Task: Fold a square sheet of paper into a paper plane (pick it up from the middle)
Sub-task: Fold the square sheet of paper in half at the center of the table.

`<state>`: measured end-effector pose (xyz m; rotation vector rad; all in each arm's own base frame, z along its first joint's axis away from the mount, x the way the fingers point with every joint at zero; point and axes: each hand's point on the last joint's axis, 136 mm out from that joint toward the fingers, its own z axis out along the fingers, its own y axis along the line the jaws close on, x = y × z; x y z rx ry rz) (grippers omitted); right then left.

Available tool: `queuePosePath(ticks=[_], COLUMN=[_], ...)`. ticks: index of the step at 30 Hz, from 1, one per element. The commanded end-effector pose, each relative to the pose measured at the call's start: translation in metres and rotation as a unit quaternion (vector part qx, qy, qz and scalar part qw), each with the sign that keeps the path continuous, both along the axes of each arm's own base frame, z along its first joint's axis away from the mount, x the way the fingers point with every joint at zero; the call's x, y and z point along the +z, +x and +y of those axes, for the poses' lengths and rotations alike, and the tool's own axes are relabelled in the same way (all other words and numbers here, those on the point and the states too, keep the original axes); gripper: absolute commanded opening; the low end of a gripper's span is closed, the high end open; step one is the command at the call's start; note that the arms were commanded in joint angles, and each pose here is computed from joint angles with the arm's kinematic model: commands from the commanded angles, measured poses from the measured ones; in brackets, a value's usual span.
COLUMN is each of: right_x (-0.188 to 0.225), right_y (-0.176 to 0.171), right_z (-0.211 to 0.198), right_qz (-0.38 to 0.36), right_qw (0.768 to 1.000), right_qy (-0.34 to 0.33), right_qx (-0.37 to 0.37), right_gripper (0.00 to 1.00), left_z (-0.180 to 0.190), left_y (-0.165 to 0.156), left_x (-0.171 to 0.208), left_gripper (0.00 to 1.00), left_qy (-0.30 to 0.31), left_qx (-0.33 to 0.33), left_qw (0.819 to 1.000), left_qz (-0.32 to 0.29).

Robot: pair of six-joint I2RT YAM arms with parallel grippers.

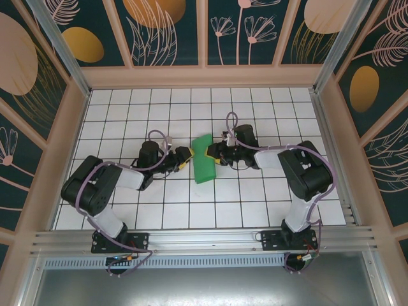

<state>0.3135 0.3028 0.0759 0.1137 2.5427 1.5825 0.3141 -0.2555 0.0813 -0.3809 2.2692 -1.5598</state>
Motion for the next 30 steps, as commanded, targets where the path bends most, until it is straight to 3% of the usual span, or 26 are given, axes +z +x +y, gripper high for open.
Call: queuePosePath(ticks=[1, 8, 21, 25, 30], right_x=[0.003, 0.003, -0.001, -0.011, -0.026], right_y=[0.0, -0.002, -0.007, -0.007, -0.006], right_z=[-0.001, -0.003, -0.008, -0.013, -0.023], right_qz=[0.007, 0.019, 0.042, 0.045, 0.045], right_qw=[1.0, 0.999, 0.997, 0.998, 0.998], right_qy=[0.028, 0.045, 0.06, 0.033, -0.028], right_qx=[0.005, 0.005, -0.001, -0.01, -0.025], right_gripper=[0.39, 0.39, 0.39, 0.4, 0.45], left_z=[-0.015, -0.02, -0.026, -0.027, -0.029], left_y=[0.008, 0.011, 0.012, 0.013, 0.013], left_x=[0.016, -0.001, 0.003, -0.005, -0.015], left_gripper=[0.58, 0.52, 0.25, 0.1, 0.04], left_qy=[-0.048, -0.047, -0.089, -0.071, -0.044], left_qx=[-0.009, -0.008, -0.014, -0.011, -0.013], left_qw=[0.999, 0.999, 0.996, 0.997, 0.999], left_qz=[-0.016, 0.003, -0.006, 0.0, 0.002])
